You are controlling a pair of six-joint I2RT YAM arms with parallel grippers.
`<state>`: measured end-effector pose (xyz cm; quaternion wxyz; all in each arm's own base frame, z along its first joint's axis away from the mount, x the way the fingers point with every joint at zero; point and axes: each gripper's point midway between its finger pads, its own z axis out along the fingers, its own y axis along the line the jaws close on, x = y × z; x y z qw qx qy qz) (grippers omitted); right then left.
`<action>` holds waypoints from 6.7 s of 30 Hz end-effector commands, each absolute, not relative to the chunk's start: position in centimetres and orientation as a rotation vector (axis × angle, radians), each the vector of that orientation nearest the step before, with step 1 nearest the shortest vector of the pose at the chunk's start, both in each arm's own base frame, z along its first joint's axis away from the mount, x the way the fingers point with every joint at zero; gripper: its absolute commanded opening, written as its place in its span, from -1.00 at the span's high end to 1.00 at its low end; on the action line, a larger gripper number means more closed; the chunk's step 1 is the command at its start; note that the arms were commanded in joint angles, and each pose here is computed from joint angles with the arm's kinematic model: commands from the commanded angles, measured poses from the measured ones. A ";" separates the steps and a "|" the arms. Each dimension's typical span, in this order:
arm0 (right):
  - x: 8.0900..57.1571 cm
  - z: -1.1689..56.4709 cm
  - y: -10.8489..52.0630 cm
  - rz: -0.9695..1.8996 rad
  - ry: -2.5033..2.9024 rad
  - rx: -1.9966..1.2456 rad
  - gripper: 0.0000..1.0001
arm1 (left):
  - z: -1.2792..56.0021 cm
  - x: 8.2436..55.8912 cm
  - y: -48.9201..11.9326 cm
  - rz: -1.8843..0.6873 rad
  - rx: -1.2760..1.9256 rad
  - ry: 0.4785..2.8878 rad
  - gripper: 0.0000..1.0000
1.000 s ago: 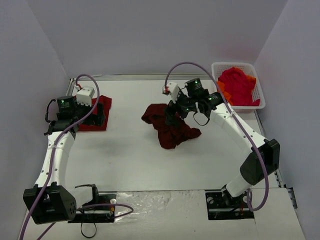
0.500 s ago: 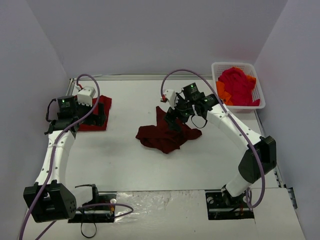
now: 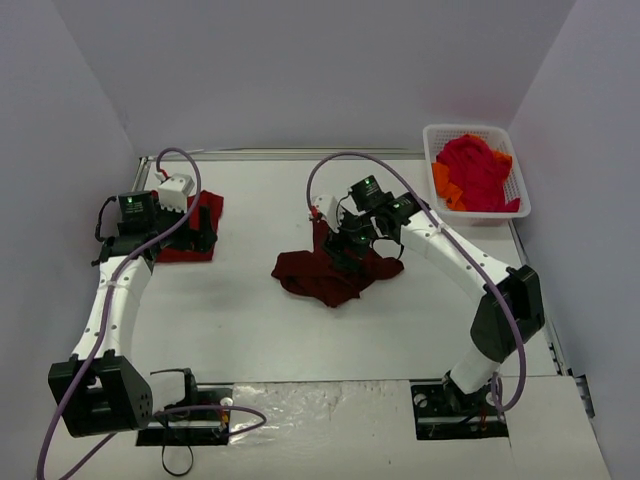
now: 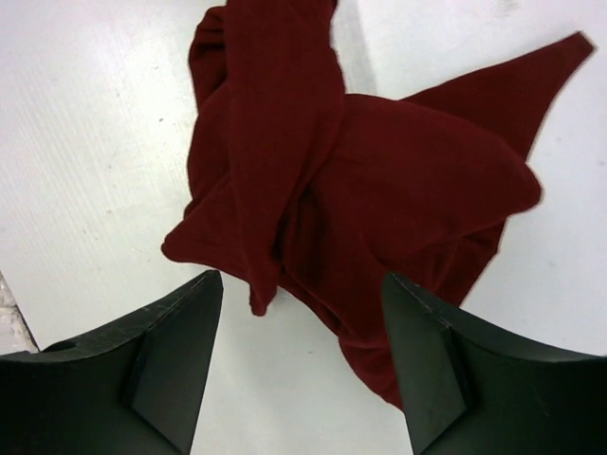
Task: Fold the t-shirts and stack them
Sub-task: Move the tshirt to the center of the board, then flatten out the tshirt
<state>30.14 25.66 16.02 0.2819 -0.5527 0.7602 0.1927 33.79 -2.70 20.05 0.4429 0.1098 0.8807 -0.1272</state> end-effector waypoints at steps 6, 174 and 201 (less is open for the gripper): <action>26.0 11.4 26.6 0.565 2.110 -1.698 -0.08 | 22.2 34.4 -2.3 -0.293 0.262 2.143 -0.89; 38.6 16.8 3.0 0.453 2.237 -0.729 -0.49 | 6.7 19.6 -33.5 -0.343 1.812 2.085 -1.00; 38.2 15.5 3.2 0.485 2.254 -0.746 -0.49 | 2.4 22.8 -32.6 -0.078 1.795 2.108 -0.50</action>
